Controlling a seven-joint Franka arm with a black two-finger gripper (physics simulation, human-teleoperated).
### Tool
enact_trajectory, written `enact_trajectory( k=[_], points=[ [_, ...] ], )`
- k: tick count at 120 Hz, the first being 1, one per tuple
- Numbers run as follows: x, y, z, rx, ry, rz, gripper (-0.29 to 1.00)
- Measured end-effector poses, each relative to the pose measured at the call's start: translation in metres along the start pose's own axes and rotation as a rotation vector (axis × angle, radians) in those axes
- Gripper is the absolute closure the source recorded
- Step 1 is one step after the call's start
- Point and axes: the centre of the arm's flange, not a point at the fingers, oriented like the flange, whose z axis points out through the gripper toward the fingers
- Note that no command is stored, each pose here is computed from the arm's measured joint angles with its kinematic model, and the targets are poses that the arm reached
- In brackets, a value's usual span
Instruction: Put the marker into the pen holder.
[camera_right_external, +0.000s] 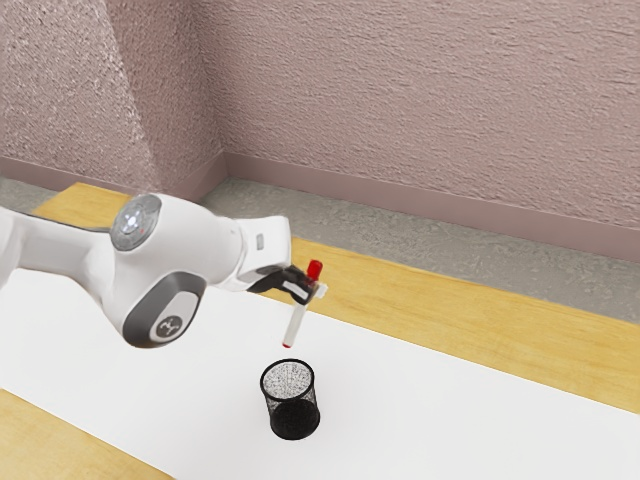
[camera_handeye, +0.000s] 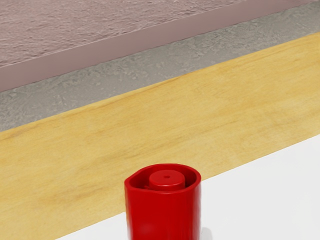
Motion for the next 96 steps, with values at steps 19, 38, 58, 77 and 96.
enact_trajectory(
  k=[19,38,58,77,96],
  points=[
    [-0.024,0.007,-0.016,0.001,0.02,0.015,0.78],
    [-0.04,0.022,-0.014,-0.016,0.007,0.029,0.75],
    [-0.05,0.025,-0.006,-0.025,-0.015,0.014,0.73],
    [-0.06,0.026,0.003,-0.03,-0.044,-0.007,0.73],
    [-0.068,0.029,0.011,-0.036,-0.068,-0.025,0.73]
  ],
)
